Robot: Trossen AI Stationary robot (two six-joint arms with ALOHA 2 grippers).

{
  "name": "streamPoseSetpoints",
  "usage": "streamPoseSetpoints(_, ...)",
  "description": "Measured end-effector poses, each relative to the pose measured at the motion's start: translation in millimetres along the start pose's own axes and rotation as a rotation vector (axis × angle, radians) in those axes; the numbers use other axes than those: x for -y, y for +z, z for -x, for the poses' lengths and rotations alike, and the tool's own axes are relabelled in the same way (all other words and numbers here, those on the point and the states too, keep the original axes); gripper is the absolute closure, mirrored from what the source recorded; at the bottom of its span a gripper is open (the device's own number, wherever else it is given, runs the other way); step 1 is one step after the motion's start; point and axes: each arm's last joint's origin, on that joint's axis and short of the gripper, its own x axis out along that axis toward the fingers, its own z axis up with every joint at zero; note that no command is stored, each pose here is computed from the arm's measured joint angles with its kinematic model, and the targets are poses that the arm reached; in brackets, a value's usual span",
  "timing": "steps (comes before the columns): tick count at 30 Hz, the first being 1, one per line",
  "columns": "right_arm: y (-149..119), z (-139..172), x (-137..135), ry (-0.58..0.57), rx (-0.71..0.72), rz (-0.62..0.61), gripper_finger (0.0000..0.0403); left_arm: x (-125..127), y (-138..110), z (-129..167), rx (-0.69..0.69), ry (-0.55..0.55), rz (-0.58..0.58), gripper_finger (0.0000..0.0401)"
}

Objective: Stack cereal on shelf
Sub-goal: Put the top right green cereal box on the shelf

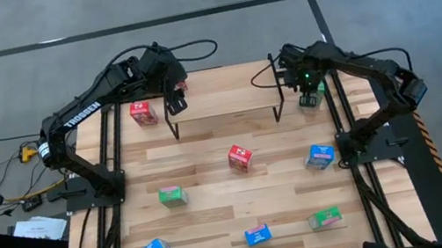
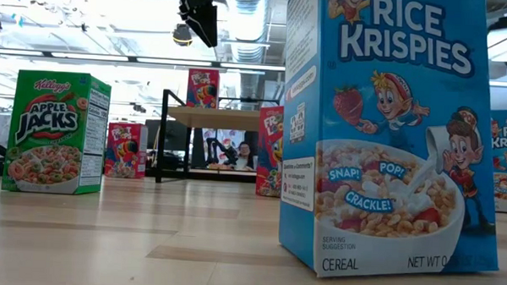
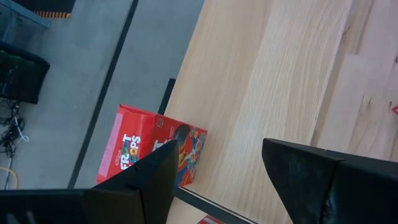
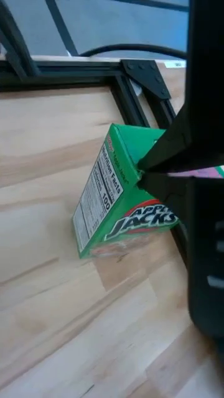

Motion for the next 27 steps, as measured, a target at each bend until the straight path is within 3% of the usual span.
streamPoseSetpoints(14,3.4,35.8,4.4,-0.015,0.029,-0.063,0.0398,0.0,0.0,0.0,0.000,0.000,0.019,0.0177)
streamPoseSetpoints(27,4.2,107.3,15.7,-0.193,0.142,-0.090,0.0395,0.0,0.0,0.0,0.000,0.000,0.026,0.0177)
